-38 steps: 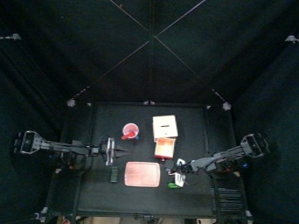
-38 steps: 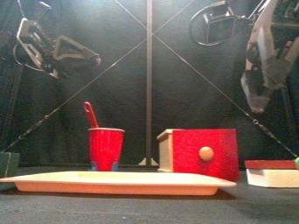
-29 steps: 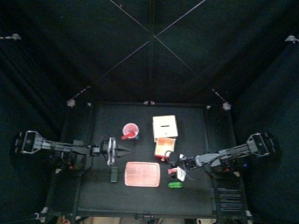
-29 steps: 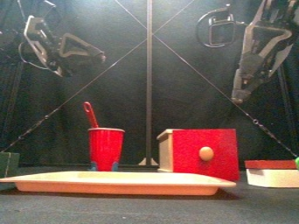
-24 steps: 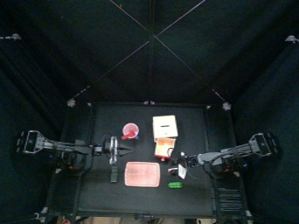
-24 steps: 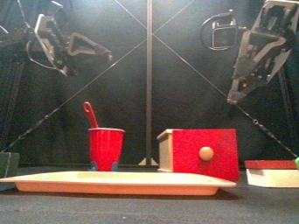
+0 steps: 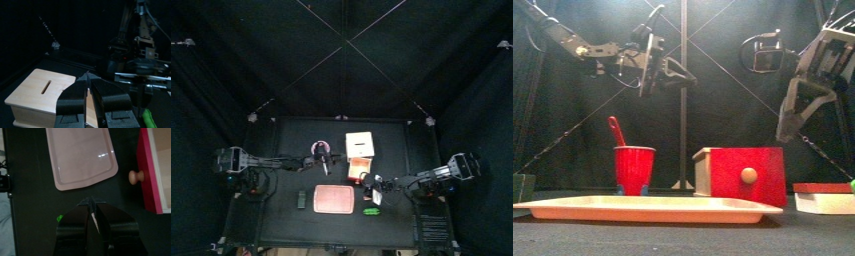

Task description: Close drawer

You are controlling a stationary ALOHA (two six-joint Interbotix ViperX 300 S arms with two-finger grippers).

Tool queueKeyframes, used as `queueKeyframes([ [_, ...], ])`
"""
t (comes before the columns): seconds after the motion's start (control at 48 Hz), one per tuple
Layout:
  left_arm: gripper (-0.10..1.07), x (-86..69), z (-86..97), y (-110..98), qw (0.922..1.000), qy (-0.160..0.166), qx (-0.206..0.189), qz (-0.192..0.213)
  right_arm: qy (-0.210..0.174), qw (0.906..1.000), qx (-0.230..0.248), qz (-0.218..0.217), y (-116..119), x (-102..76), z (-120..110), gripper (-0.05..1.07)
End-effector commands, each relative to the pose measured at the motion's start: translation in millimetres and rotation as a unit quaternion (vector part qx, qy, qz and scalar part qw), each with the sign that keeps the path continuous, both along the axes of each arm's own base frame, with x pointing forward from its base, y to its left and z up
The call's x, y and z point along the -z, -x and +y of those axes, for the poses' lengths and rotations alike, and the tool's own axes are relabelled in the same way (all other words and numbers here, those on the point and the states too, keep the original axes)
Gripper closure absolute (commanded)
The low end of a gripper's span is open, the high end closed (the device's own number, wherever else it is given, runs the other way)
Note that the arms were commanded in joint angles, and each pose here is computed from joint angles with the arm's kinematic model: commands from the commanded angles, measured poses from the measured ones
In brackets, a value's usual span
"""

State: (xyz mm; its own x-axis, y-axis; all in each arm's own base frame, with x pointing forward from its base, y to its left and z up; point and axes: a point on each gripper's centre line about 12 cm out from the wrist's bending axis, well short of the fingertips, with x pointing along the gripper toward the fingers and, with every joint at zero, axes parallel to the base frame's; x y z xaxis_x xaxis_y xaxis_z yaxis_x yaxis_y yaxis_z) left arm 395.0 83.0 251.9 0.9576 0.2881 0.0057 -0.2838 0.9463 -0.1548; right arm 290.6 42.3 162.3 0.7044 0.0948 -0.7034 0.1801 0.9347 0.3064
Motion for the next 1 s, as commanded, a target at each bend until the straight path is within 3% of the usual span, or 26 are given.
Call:
queueKeyframes([
  [0.0,0.49,-8.8,16.9,-21,0.9998,0.013,-0.015,0.004,0.008,0.9999,-0.006,-0.009,-4,-2.9,-1,0.53],
  [0.375,0.49,25.8,95.9,-75,0.9915,0.080,-0.092,0.045,0.022,0.9993,0.027,0.011,2,10.3,-27,0.56],
  [0.625,0.49,37.2,138.7,-82,0.9800,0.134,-0.140,0.045,0.040,0.9991,0.017,0.004,-3,6.4,-30,0.56],
  [0.979,0.49,62.6,168.9,-93,0.9664,0.187,-0.155,0.085,0.050,0.9982,0.031,0.009,-11,13.9,-45,0.56],
])
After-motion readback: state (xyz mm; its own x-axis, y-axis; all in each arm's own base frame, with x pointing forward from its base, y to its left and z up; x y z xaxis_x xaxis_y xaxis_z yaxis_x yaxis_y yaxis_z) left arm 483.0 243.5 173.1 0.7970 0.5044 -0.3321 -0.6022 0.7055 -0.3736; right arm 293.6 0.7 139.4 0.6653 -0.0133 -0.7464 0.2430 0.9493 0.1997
